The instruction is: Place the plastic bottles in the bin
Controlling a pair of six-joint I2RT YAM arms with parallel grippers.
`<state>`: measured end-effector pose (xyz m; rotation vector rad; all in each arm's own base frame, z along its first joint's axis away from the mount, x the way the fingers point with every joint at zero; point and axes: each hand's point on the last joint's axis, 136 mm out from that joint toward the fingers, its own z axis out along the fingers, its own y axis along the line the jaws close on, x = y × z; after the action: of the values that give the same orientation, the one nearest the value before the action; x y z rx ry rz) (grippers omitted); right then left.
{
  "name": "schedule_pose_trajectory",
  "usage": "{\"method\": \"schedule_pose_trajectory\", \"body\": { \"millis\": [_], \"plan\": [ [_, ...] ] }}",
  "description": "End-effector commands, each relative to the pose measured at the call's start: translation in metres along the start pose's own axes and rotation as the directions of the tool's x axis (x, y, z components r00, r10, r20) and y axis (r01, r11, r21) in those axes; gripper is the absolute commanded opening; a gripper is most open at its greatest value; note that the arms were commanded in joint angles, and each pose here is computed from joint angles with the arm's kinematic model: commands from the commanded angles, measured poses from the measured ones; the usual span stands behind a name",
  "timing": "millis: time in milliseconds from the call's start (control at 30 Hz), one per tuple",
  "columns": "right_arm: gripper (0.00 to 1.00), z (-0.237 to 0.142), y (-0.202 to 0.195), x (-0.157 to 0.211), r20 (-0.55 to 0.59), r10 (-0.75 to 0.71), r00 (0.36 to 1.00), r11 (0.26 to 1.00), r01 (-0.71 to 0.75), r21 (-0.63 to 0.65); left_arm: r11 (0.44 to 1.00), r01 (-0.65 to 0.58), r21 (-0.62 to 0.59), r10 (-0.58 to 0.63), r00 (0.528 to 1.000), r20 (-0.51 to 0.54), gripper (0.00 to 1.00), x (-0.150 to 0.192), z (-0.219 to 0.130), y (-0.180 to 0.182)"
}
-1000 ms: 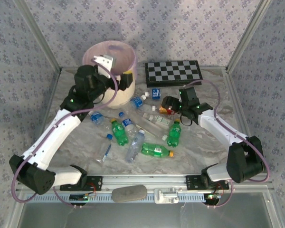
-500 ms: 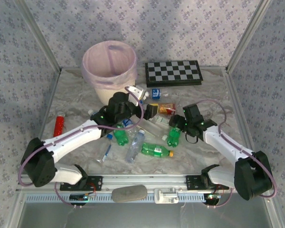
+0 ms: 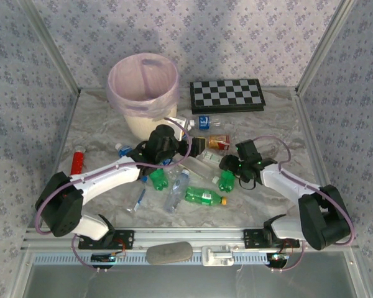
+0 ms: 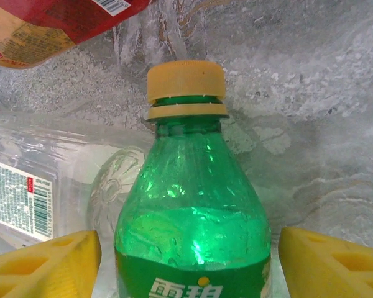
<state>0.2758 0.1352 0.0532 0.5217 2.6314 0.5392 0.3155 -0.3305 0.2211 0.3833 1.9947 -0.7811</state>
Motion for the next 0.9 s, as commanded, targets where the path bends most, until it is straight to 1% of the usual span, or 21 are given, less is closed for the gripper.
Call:
{"method": "schedule_pose_trajectory", "body": {
  "millis": [0,167,233,400,500,600,700,867],
  "plan": [
    [0.75,0.008,-0.003,0.005,-0.016,0.017,1.000,1.000,-0.017,0.011,0.999,0.007,-0.037,-0.006,1.000,0.009,1.00,-0.003,0.000,0.007],
    [0.70,0.016,-0.009,0.009,-0.033,0.028,0.999,0.999,-0.027,0.031,0.999,0.009,-0.054,-0.009,1.000,0.000,1.00,0.000,-0.001,0.011],
    [0.67,0.018,-0.009,0.010,-0.038,0.027,0.999,0.999,-0.026,0.032,0.998,0.010,-0.059,-0.009,1.000,0.004,1.00,-0.001,-0.001,0.012],
    [0.59,0.015,-0.009,0.008,-0.025,0.022,0.999,0.999,-0.021,0.034,0.997,0.011,-0.070,-0.010,1.000,0.011,1.00,-0.002,-0.002,0.015],
    [0.57,0.007,-0.008,0.004,-0.005,0.016,1.000,0.999,-0.016,0.030,0.998,0.016,-0.068,-0.015,1.000,0.012,1.00,-0.002,-0.003,0.015],
    [0.56,-0.009,0.001,-0.010,0.044,-0.010,0.999,1.000,0.009,0.015,0.998,0.022,-0.057,-0.021,1.000,0.017,1.00,-0.004,-0.004,0.014],
    [0.55,-0.029,0.015,-0.030,0.111,-0.032,0.993,0.999,0.035,-0.026,0.999,0.045,-0.028,-0.045,0.999,0.023,1.00,-0.008,-0.005,0.012],
    [0.54,-0.068,0.063,-0.073,0.219,-0.078,0.973,0.981,0.115,-0.158,0.990,0.112,0.084,-0.114,0.993,0.022,1.00,-0.013,-0.004,0.004]
  ]
}}
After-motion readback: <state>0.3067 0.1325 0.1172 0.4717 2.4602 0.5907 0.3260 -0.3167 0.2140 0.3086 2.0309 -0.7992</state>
